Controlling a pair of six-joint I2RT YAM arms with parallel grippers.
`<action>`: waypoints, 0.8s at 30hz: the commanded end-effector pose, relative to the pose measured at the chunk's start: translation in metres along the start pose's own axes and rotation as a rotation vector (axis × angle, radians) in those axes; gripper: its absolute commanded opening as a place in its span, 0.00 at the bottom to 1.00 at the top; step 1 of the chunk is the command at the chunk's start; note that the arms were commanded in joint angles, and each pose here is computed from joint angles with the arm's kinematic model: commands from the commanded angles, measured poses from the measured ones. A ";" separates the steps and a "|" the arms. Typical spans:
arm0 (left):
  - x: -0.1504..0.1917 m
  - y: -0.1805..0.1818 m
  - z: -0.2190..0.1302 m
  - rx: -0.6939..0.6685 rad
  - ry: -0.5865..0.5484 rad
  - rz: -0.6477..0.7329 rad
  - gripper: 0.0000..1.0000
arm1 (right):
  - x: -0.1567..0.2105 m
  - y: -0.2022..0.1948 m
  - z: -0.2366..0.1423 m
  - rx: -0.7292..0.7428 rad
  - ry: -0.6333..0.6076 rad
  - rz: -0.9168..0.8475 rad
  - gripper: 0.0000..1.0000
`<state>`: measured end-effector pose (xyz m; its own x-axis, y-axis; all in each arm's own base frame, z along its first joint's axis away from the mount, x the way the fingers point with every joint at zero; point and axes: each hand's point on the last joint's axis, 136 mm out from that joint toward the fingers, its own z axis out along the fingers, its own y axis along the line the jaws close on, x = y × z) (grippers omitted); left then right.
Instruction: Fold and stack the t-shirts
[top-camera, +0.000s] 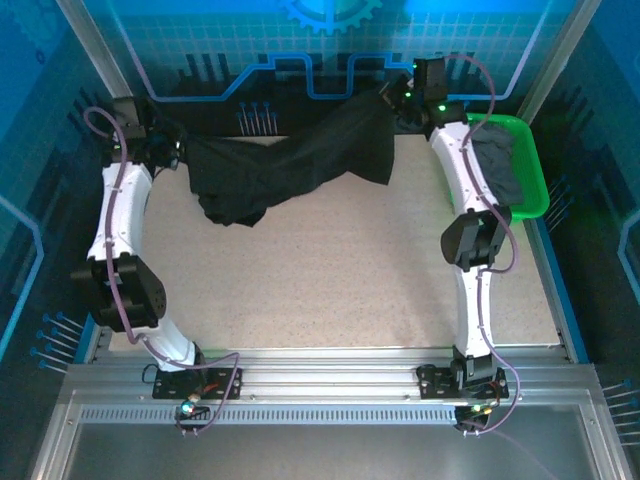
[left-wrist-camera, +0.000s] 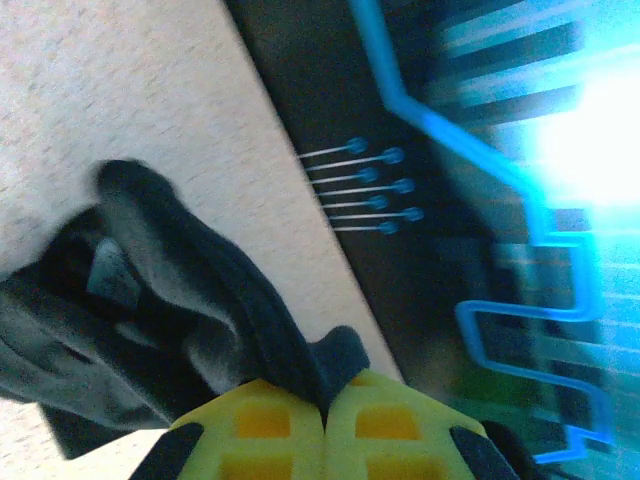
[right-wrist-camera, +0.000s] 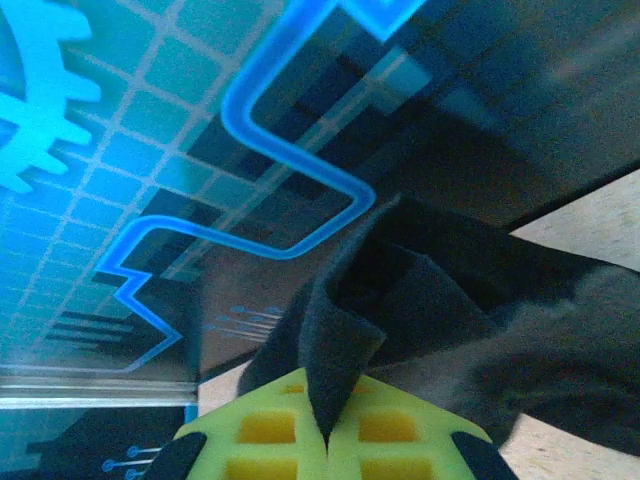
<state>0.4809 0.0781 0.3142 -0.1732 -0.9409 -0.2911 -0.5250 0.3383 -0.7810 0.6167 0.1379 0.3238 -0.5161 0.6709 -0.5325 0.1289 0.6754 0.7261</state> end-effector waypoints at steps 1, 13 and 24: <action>-0.014 0.012 -0.051 -0.052 -0.135 -0.044 0.00 | -0.011 0.002 -0.061 0.054 -0.094 -0.081 0.00; 0.105 0.213 -0.029 -0.411 0.147 -0.164 0.00 | 0.185 -0.250 -0.163 0.532 0.193 0.254 0.49; 0.115 0.208 -0.018 -0.405 0.192 -0.129 0.00 | 0.208 -0.245 -0.160 0.660 0.307 0.356 0.49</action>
<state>0.3192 0.0446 0.1144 -0.1920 -0.9789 -0.0706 -0.8602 0.2025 -0.4680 0.3481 0.0478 0.1155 -0.5547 0.8120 -0.1813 0.7053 0.5745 0.4153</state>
